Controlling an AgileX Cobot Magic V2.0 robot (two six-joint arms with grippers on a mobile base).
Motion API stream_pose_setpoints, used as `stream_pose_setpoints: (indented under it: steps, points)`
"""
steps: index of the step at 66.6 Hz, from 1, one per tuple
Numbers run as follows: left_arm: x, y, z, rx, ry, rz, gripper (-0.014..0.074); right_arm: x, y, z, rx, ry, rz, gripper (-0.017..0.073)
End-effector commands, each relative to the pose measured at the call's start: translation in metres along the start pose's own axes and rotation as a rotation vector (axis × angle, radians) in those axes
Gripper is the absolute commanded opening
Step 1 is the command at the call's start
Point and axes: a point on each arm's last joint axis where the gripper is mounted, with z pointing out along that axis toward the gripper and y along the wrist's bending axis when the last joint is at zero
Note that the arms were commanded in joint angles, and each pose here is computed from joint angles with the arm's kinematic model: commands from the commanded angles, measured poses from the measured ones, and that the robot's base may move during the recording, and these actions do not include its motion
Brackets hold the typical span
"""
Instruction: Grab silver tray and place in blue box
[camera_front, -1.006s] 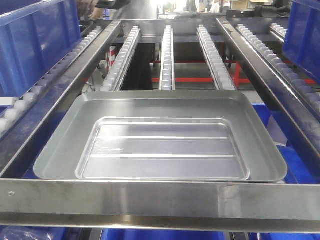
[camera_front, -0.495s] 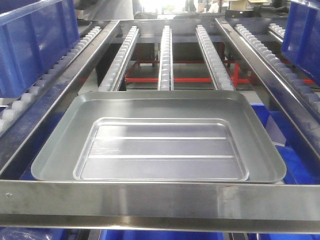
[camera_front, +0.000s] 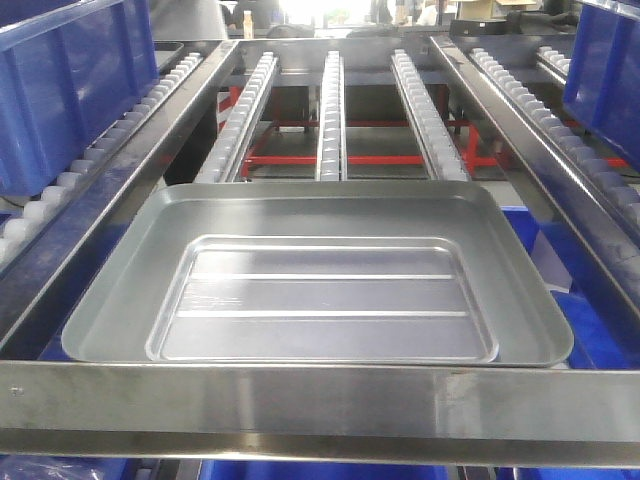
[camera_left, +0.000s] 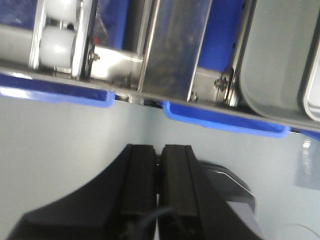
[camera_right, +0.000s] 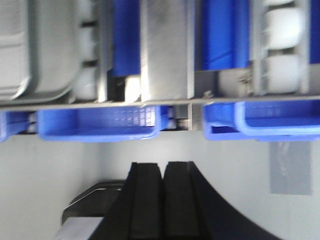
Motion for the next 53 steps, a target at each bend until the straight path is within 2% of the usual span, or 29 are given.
stream_pose_setpoints:
  steps: [1,10,17,21,32,36,53]
  points:
    - [-0.014,-0.028,-0.008,0.023,-0.087,0.014,-0.0003,-0.019,0.005,-0.002,0.007,-0.075,-0.008,0.0083]
    - [-0.020,-0.067,0.000,0.073,-0.048,0.069,-0.0003,-0.029,0.023,0.009,-0.038,-0.055,-0.037,0.0083]
    - [-0.028,-0.085,0.007,0.087,-0.031,0.082,-0.0003,-0.039,0.038,0.018,-0.050,-0.031,-0.043,0.0083]
    - [-0.034,-0.092,0.010,0.094,-0.027,0.072,-0.0003,-0.047,0.048,0.024,-0.036,-0.022,-0.070,0.0083]
    - [-0.046,-0.104,0.013,0.100,-0.037,0.069,-0.0007,-0.071,0.075,0.038,0.043,-0.028,-0.152,0.0083]
    - [-0.049,-0.106,0.013,0.105,-0.042,0.068,-0.0007,-0.079,0.085,0.043,0.068,-0.023,-0.155,0.0083]
    - [-0.051,-0.106,0.021,0.096,-0.037,0.069,-0.0007,-0.096,0.138,0.065,0.051,0.049,-0.203,0.0080]
